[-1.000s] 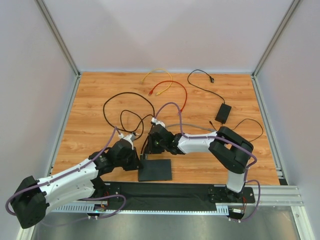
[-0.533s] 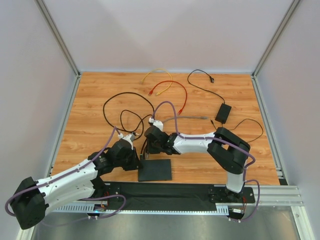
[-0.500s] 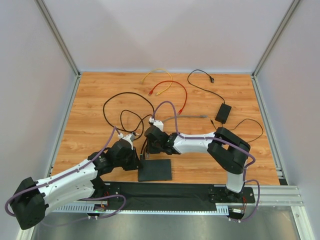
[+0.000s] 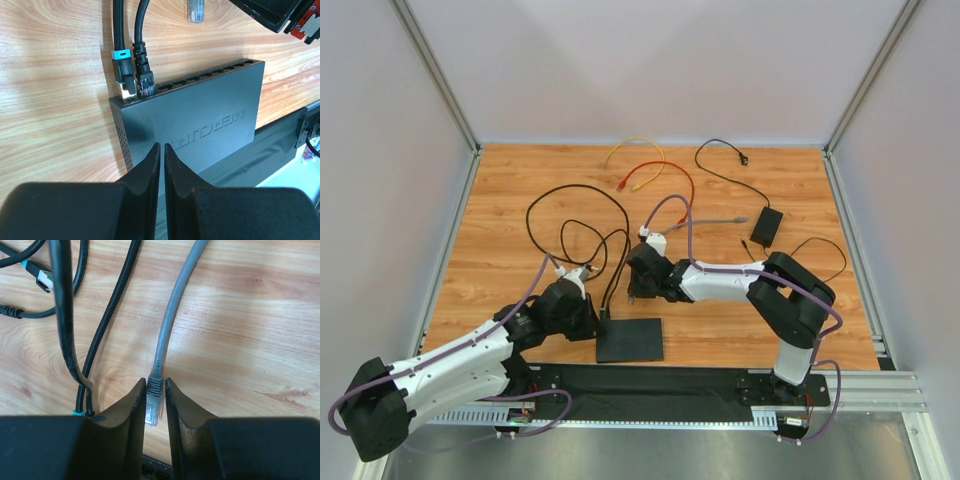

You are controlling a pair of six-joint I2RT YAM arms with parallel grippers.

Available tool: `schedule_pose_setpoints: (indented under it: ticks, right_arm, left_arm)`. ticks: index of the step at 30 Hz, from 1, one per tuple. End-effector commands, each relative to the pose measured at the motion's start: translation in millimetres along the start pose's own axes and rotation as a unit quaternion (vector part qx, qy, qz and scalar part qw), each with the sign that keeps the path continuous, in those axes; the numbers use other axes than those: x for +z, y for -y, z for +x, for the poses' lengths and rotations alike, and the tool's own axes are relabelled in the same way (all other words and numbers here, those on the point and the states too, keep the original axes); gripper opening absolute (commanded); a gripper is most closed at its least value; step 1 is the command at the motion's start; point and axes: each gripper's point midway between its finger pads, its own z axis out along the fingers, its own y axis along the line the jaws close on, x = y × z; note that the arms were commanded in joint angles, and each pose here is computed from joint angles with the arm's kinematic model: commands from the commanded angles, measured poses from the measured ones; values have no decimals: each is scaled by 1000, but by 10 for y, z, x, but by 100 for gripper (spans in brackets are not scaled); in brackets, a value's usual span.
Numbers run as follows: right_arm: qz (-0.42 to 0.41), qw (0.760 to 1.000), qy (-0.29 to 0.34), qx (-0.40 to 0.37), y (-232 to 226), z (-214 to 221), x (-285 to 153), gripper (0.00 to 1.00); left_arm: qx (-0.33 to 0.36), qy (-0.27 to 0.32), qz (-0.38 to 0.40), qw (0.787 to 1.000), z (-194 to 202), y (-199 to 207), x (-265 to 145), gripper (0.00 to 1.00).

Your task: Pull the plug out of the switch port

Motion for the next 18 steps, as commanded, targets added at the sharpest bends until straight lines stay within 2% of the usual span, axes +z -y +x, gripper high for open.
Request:
schedule_pose_setpoints:
  ticks: [1,9,18]
  right_arm:
    - [75,997,-19,-29,442,178,-8,25]
    - [78,994,1,-73,309,172,-81,41]
    - [103,989,-19,-101,321,278,-16,41]
  left_arm:
    - [11,4,4,1000,-14,12,-30,13]
    - [11,5,5,1000,-15,13,-25,13]
    - [10,5,6,1000,-13,16,-31,13]
